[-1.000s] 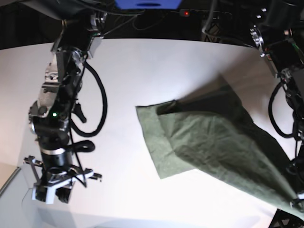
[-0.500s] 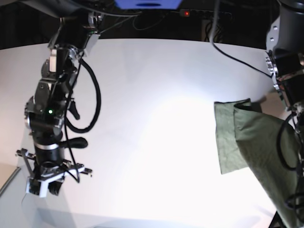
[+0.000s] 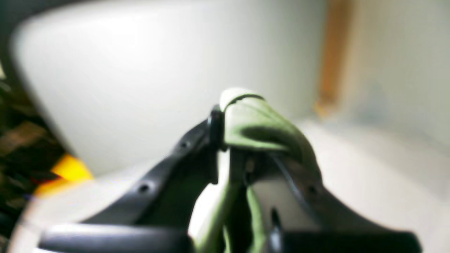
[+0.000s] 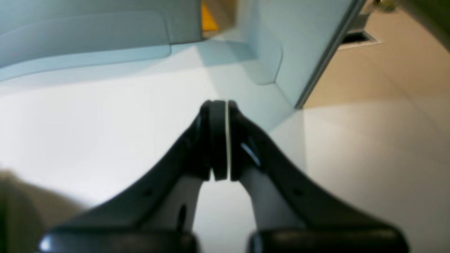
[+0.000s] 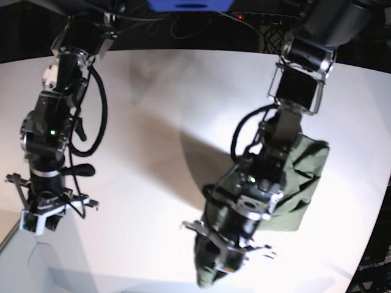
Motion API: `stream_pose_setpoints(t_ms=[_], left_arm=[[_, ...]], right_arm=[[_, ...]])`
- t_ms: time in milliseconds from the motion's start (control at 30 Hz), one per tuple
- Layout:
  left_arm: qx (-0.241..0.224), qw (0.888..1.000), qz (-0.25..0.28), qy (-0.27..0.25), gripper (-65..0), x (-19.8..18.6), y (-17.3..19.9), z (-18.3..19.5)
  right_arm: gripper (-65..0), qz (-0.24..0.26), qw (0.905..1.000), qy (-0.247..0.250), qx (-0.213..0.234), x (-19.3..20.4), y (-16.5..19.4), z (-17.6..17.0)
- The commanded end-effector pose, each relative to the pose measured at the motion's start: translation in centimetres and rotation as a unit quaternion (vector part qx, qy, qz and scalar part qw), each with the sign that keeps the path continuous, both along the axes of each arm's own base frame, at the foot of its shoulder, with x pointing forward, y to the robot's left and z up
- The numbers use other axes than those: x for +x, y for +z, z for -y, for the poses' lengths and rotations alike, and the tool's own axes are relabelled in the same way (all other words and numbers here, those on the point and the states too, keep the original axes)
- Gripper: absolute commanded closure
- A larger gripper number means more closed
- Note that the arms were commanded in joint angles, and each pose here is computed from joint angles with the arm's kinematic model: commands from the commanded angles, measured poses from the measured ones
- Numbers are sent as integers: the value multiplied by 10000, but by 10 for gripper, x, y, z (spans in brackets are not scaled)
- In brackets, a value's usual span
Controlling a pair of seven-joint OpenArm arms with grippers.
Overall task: Layout the t-shirt on the table in an organized manner, then fold the t-shirt properly
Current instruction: 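Stretch the t-shirt between both grippers and lower it onto the table, then drag the t-shirt edge with the right gripper away from the left gripper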
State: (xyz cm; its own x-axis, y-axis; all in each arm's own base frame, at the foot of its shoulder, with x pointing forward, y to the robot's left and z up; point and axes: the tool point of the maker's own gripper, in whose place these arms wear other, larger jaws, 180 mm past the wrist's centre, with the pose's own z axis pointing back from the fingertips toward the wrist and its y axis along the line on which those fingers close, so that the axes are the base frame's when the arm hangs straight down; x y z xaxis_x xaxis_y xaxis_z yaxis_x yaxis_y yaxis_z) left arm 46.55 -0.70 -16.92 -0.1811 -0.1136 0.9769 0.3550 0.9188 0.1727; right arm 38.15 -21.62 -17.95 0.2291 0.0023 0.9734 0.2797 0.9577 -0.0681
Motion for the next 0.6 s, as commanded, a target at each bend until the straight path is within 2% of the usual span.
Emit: stream_pose_setpoints(t_ms=[0, 100, 200, 300, 467, 567], left_arm=[[-71, 9998, 103, -149, -101, -3, 3, 16], [111, 9978, -504, -409, -185, -16, -51, 43], [68, 9949, -822, -581, -204, -33, -77, 62], [-113, 9933, -952, -646, -208, -45, -84, 71], [-322, 9934, -857, -689, -208, -61, -73, 72], [-390, 9949, -825, -427, -208, -70, -74, 43]], right_arm=[[-2, 199, 9996, -34, -180, -1, 13, 7], [-63, 85, 9997, -39, -231, -4, 6, 9], [-143, 7, 9997, -37, -243, -8, 0, 9], [-217, -15, 9997, -37, -240, -8, -2, 10], [-274, -17, 9997, -23, -245, -7, -2, 9], [-284, -31, 9997, 19, -240, -7, -3, 6]])
